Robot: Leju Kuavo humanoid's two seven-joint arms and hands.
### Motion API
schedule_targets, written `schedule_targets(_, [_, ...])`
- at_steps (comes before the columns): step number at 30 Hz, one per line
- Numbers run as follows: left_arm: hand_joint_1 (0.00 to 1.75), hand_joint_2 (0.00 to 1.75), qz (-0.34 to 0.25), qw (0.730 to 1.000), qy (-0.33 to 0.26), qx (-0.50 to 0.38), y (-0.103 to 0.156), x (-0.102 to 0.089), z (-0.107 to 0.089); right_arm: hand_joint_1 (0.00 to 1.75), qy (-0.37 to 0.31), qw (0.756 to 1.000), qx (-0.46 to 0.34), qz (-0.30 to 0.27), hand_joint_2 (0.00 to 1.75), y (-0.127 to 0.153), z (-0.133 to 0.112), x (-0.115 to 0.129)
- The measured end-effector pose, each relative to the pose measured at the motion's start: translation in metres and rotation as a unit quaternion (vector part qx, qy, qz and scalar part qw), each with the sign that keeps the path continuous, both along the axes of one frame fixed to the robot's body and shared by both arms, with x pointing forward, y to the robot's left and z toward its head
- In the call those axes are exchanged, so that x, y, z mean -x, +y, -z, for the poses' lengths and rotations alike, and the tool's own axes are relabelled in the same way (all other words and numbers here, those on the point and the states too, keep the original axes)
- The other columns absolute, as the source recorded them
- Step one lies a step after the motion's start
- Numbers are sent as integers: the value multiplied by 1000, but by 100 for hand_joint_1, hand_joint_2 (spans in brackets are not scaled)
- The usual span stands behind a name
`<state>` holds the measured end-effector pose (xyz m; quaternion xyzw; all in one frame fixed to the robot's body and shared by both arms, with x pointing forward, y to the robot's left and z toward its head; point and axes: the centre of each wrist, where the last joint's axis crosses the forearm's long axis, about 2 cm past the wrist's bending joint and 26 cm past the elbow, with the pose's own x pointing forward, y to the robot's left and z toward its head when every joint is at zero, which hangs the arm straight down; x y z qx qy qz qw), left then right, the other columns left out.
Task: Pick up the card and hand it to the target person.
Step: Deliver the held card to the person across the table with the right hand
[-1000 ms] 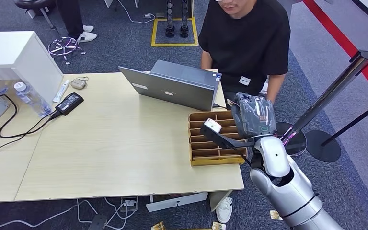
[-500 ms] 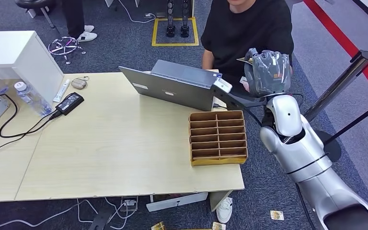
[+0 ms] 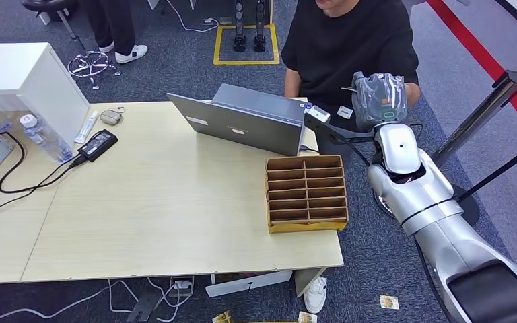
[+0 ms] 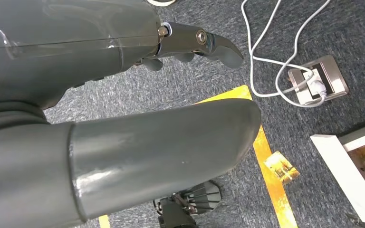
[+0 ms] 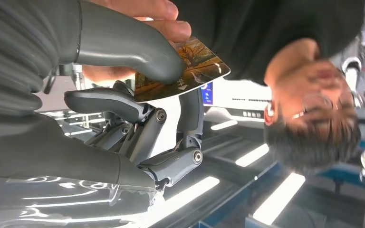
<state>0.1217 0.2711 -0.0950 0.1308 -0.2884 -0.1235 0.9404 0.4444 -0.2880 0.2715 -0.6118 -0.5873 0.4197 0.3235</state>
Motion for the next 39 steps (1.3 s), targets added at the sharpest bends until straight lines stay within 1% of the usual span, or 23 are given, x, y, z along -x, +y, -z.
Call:
schedule_targets(7, [0, 0, 4, 1000, 0, 1, -1, -1, 0, 152, 28, 999, 13, 14, 175, -4, 15, -4])
schedule_targets(17, [0, 0, 8, 1000, 0, 1, -2, -1, 0, 153, 43, 999, 23, 18, 175, -4, 22, -6])
schedule_targets(19, [0, 0, 9, 1000, 0, 1, -2, -1, 0, 152, 47, 998, 25, 20, 175, -4, 24, -6])
schedule_targets(20, [0, 0, 9, 1000, 0, 1, -2, -1, 0, 148, 49, 998, 26, 21, 175, -4, 25, -7])
schedule_targets(21, [0, 0, 10, 1000, 0, 1, -2, -1, 0, 126, 51, 998, 27, 22, 175, -4, 26, -7])
schedule_targets(23, [0, 0, 11, 1000, 0, 1, -2, -1, 0, 50, 56, 998, 28, 26, 175, -6, 29, -7])
schedule_targets(24, [0, 0, 12, 1000, 1, 1, -2, -1, 0, 15, 58, 998, 29, 27, 175, -7, 30, -7])
schedule_targets(25, [0, 0, 14, 1000, 1, 1, -2, -1, 0, 0, 61, 997, 29, 29, 175, -8, 31, -7])
schedule_targets(32, [0, 0, 18, 1000, 1, 0, -3, -1, 0, 0, 86, 995, 33, 44, 175, -11, 39, -7])
schedule_targets(36, [0, 0, 19, 1000, 1, 0, -3, -1, 0, 0, 89, 994, 34, 48, 0, -12, 41, -7])
schedule_targets(39, [0, 0, 20, 1000, 1, -1, -3, -1, 0, 0, 90, 994, 30, 51, 0, -12, 42, -7])
